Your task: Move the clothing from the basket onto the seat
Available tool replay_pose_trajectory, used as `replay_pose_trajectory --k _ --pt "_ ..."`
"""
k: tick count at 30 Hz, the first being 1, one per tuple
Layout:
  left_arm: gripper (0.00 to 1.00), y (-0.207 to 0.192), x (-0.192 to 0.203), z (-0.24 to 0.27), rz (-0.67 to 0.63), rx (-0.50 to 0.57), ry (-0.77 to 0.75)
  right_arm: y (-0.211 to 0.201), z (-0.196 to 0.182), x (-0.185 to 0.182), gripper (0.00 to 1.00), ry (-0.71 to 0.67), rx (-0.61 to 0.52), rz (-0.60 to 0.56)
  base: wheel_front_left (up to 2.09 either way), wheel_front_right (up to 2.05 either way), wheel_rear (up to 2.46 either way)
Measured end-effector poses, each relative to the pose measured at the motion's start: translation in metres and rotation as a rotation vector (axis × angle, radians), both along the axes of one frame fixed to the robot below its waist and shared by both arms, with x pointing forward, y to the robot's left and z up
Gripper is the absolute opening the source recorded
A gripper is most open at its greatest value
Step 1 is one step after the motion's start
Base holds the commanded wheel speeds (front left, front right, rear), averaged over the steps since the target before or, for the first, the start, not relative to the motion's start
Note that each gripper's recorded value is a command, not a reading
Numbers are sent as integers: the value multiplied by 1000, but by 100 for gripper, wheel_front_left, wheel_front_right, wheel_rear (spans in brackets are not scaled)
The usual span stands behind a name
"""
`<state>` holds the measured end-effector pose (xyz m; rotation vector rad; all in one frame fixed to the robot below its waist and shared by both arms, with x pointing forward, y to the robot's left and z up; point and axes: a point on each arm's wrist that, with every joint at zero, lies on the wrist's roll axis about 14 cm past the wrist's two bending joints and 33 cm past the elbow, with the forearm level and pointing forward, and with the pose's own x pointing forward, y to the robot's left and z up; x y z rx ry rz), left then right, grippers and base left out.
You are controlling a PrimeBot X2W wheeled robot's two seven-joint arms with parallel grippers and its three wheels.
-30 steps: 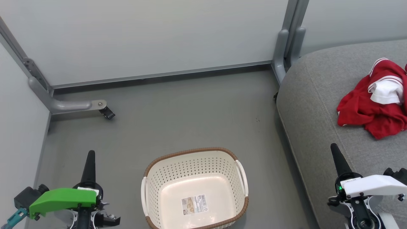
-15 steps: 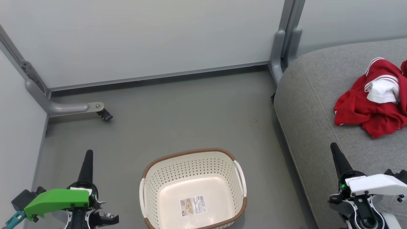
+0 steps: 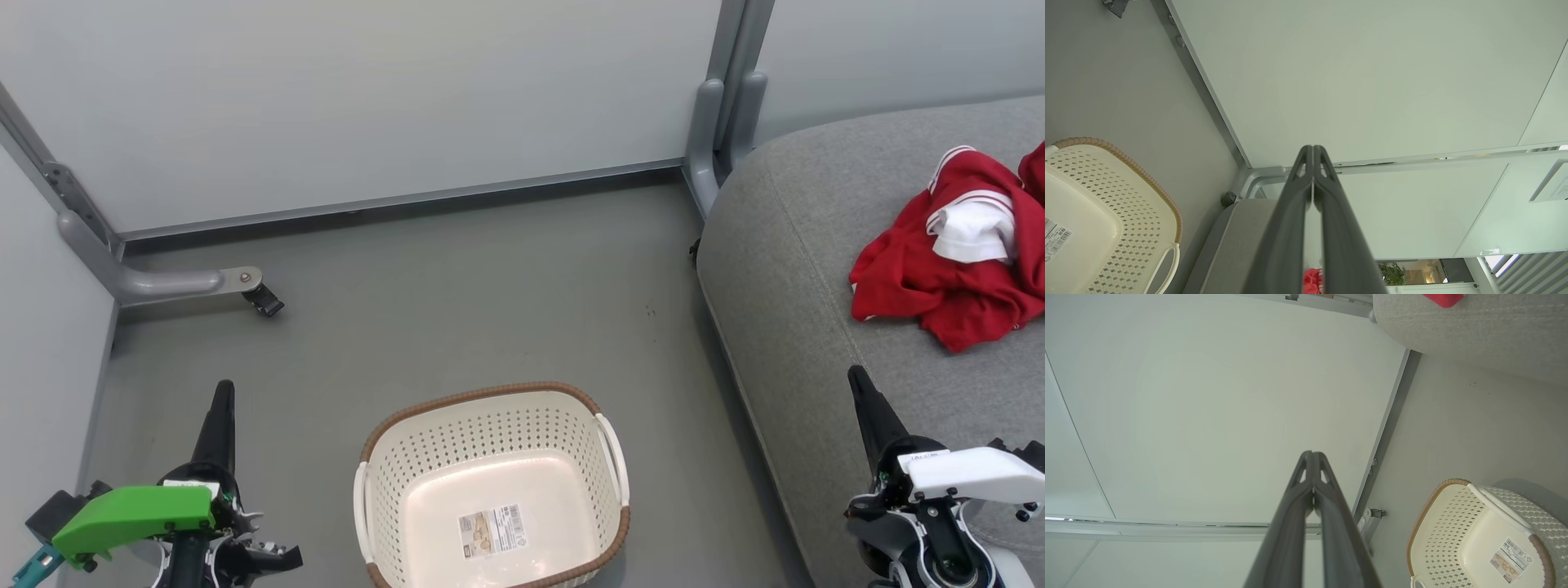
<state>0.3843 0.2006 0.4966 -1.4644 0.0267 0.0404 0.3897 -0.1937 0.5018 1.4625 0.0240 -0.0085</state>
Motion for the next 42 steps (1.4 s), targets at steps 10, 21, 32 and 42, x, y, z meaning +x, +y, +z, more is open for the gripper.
replay_pose_trajectory --k 10,21,32,42 --pt "0 -1 2 4 -6 -69 -18 -3 2 -1 0 -8 69 -5 0 0 0" --pt "0 -1 3 7 -7 -111 -30 -5 4 -1 0 -15 113 -9 0 0 0" --pt "0 -1 3 7 -7 -112 -31 -5 4 -1 0 -15 113 -9 0 0 0" --pt "0 -1 3 7 -7 -112 -31 -5 4 -1 0 -15 112 -8 0 0 0"
